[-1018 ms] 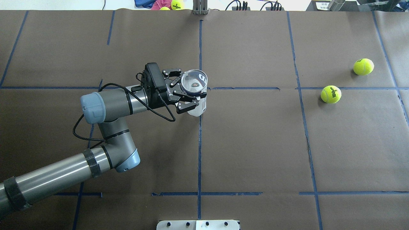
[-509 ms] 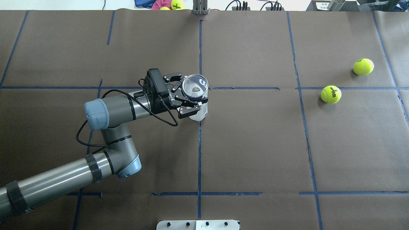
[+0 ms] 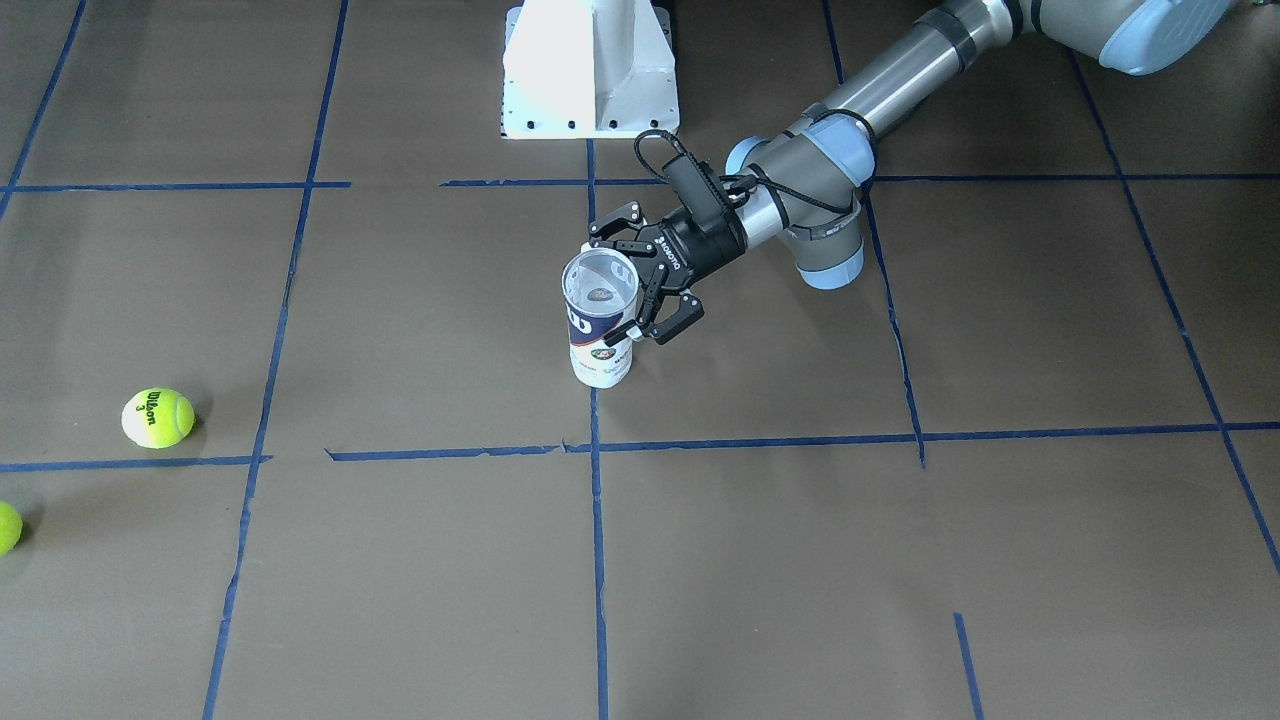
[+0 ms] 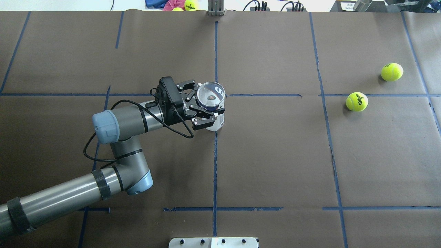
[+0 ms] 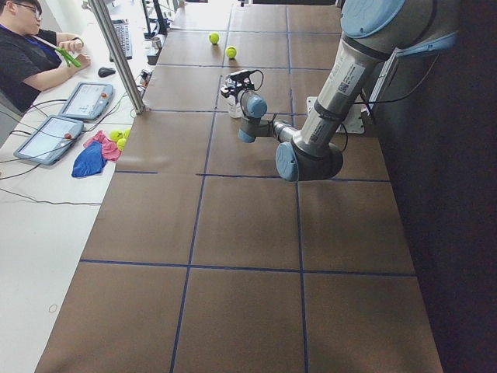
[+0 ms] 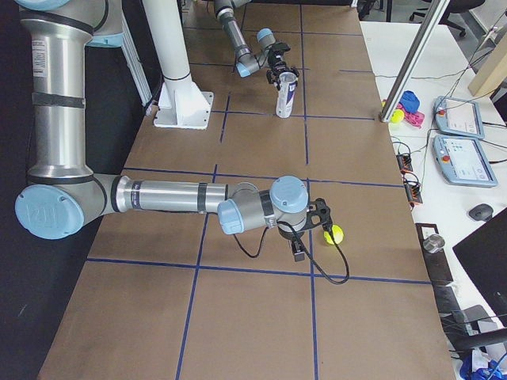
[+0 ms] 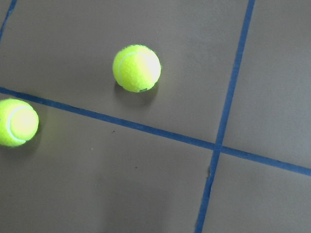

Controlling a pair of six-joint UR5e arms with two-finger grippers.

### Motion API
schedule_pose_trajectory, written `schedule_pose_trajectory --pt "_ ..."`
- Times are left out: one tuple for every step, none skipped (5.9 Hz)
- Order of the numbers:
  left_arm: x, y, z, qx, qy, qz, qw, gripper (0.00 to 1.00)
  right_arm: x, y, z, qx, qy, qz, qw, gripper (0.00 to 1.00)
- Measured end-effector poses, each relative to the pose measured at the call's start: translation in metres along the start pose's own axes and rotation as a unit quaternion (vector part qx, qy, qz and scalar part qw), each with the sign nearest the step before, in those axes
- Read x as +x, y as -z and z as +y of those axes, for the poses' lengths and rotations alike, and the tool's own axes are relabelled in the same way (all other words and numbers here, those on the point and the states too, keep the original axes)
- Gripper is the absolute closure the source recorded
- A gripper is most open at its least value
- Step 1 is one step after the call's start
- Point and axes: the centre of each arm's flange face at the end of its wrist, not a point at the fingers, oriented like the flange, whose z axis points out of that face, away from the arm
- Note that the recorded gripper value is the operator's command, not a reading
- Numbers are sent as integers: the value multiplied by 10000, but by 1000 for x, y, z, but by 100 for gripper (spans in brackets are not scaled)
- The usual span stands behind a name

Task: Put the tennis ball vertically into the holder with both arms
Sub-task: 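Reach the right gripper to the nearer tennis ball and grasp it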

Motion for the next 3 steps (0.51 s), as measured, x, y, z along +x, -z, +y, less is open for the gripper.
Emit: schedule_pose_trajectory --pt "0 0 -1 1 6 0 10000 4 -30 -7 -27 -5 -39 -44 10000 0" --pt "0 0 -1 1 7 -1 10000 4 -72 -26 -57 -76 -67 -13 9999 0" --pt "0 0 -1 -3 8 -1 10000 4 -120 -54 -80 -162 -44 128 9998 0"
